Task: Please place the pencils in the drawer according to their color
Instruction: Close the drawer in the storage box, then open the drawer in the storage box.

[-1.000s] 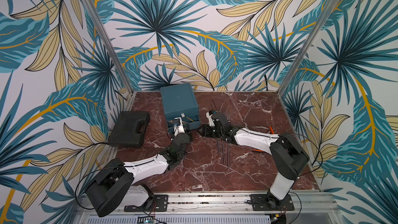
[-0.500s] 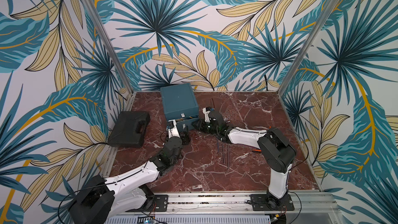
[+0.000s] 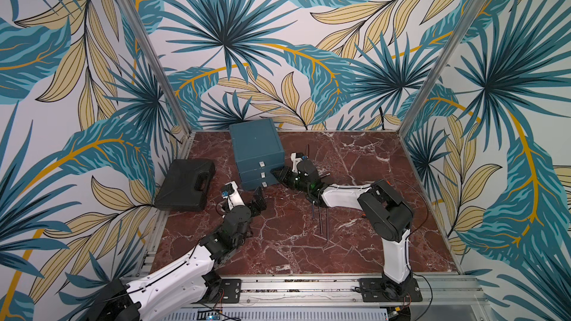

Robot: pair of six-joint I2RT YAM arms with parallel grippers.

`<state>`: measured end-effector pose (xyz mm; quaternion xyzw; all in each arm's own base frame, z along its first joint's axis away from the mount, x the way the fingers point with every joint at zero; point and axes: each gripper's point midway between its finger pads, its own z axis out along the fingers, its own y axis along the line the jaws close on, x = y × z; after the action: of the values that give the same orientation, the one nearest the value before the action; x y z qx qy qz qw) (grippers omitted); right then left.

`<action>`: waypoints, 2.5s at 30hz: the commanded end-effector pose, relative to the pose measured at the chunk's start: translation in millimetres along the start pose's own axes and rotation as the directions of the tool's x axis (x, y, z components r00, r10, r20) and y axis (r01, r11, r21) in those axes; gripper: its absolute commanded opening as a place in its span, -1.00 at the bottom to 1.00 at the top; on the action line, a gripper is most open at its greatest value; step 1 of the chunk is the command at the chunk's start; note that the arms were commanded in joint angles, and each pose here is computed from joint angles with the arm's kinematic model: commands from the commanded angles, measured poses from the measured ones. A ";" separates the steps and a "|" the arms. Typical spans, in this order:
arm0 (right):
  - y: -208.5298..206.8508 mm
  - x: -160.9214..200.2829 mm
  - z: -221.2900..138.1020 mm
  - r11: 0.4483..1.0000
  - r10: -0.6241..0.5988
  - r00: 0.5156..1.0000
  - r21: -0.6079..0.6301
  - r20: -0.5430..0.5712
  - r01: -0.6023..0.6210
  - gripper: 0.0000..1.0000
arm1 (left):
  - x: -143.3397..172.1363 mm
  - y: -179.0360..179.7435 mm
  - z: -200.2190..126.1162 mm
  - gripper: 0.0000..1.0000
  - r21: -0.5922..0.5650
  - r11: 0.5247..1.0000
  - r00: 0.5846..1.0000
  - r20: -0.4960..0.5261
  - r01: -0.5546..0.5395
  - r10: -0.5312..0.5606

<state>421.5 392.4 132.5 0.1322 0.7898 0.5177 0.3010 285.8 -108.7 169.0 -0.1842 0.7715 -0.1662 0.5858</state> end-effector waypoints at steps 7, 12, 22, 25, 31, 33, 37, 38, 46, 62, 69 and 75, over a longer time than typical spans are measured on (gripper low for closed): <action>-2.8 33.3 -6.0 1.000 0.002 1.000 0.019 0.027 -0.003 -0.37 | -1.6 31.0 -7.3 1.00 -0.103 0.992 0.997 0.034 0.071 -0.068; -10.7 68.7 -2.5 0.999 -0.011 1.000 0.035 -0.010 0.011 -0.32 | -5.0 44.2 -11.9 1.00 -0.135 0.987 0.996 0.049 0.085 -0.079; -31.4 79.4 19.3 0.999 0.034 0.999 0.038 -0.015 -0.034 -0.17 | -5.5 64.1 -19.1 0.99 -0.168 0.979 0.992 0.063 0.117 -0.107; -36.7 78.7 24.0 0.998 0.026 1.000 0.060 -0.012 -0.025 -0.11 | -5.0 66.3 -20.2 1.00 -0.168 0.979 0.992 0.064 0.117 -0.107; -50.7 72.8 33.5 0.996 0.020 1.000 0.091 0.004 -0.020 -0.09 | -3.7 68.4 -20.3 1.00 -0.172 0.978 0.992 0.062 0.116 -0.107; -52.9 71.6 36.9 0.996 0.029 1.000 0.083 0.007 -0.030 -0.09 | -3.3 68.4 -20.1 1.00 -0.171 0.978 0.992 0.061 0.117 -0.108; -60.7 66.2 41.8 0.995 0.044 0.999 0.086 0.023 -0.045 -0.10 | -2.1 68.4 -19.8 0.99 -0.168 0.979 0.993 0.055 0.115 -0.107; -61.8 64.4 42.9 0.995 0.043 0.999 0.087 0.026 -0.045 -0.10 | -1.6 68.3 -19.8 1.00 -0.168 0.979 0.993 0.053 0.114 -0.107; -61.2 61.6 46.3 0.997 0.045 0.998 0.060 0.032 -0.047 -0.16 | 1.5 67.5 -18.8 1.00 -0.158 0.980 0.993 0.041 0.118 -0.113; -63.2 56.4 35.8 0.997 0.075 0.994 0.020 0.085 -0.077 -0.15 | 3.7 66.8 -18.2 1.00 -0.151 0.981 0.993 0.034 0.120 -0.116; -67.8 34.6 37.1 0.993 0.116 0.985 -0.015 0.131 -0.115 -0.21 | 4.8 67.1 -17.7 1.00 -0.153 0.981 0.993 0.029 0.117 -0.114; -71.3 35.0 42.9 0.990 0.142 0.982 -0.018 0.121 -0.140 -0.28 | 4.8 66.7 -17.1 0.99 -0.152 0.982 0.993 0.027 0.115 -0.113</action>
<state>426.1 410.9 55.5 0.2084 0.7572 0.5309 0.3184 262.8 -53.5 142.4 -0.2762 0.7610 -0.1436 0.5692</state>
